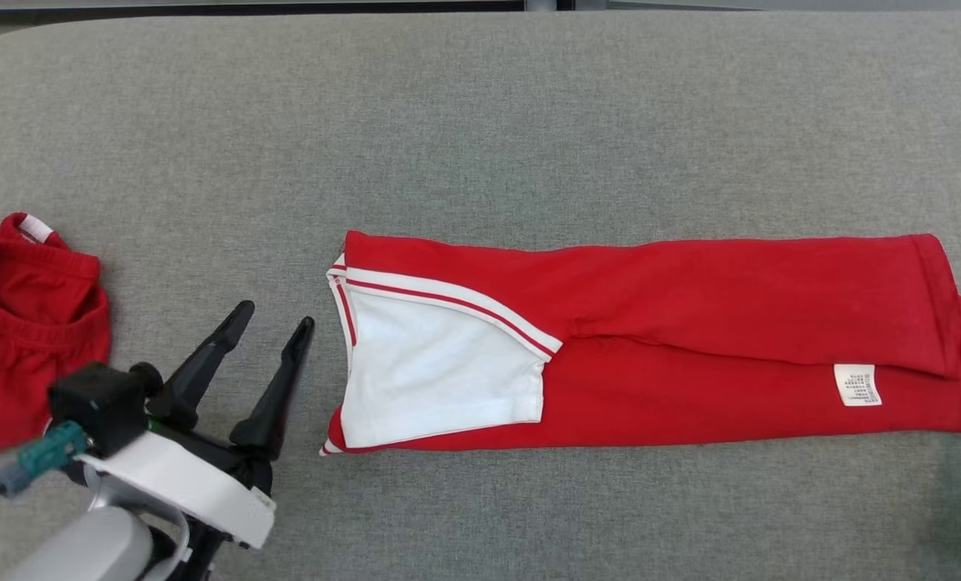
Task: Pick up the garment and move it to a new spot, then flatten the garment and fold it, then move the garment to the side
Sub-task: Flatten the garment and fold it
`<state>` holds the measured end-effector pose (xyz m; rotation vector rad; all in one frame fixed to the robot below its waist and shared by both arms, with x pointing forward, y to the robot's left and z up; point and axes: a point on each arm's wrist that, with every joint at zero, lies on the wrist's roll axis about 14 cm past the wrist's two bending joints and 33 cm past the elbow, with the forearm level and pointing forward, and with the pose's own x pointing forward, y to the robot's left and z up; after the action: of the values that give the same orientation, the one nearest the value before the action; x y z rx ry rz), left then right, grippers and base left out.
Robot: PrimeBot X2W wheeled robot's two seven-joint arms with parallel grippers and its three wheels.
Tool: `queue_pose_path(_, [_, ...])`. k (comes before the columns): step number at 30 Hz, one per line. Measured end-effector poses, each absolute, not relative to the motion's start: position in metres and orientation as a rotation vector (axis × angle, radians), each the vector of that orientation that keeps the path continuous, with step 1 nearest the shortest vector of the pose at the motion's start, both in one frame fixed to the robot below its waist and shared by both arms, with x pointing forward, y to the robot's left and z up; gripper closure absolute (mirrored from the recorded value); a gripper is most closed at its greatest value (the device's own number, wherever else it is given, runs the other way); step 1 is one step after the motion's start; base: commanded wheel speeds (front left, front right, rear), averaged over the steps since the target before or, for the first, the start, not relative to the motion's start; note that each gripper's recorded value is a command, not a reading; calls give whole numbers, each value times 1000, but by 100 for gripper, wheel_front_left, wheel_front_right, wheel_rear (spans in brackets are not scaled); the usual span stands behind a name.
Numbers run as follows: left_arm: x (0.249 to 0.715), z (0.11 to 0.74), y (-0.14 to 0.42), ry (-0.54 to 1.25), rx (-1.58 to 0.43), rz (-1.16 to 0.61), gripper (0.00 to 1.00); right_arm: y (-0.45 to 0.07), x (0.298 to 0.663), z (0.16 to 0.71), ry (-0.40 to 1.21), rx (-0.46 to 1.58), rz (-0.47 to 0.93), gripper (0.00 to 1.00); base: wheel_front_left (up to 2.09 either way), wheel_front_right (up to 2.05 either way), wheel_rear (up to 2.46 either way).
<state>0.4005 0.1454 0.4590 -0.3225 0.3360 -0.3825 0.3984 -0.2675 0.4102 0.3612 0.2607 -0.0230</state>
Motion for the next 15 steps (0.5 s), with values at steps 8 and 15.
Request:
queue_pose_path(8, [397,473,172,111,-209,-87,0,-243,404,407,244,424,-13,0,0,0,0])
queue_pose_path(15, [372,478,186,37,-149,58,0,-233,421,396,275,403,-6,0,0,0,0])
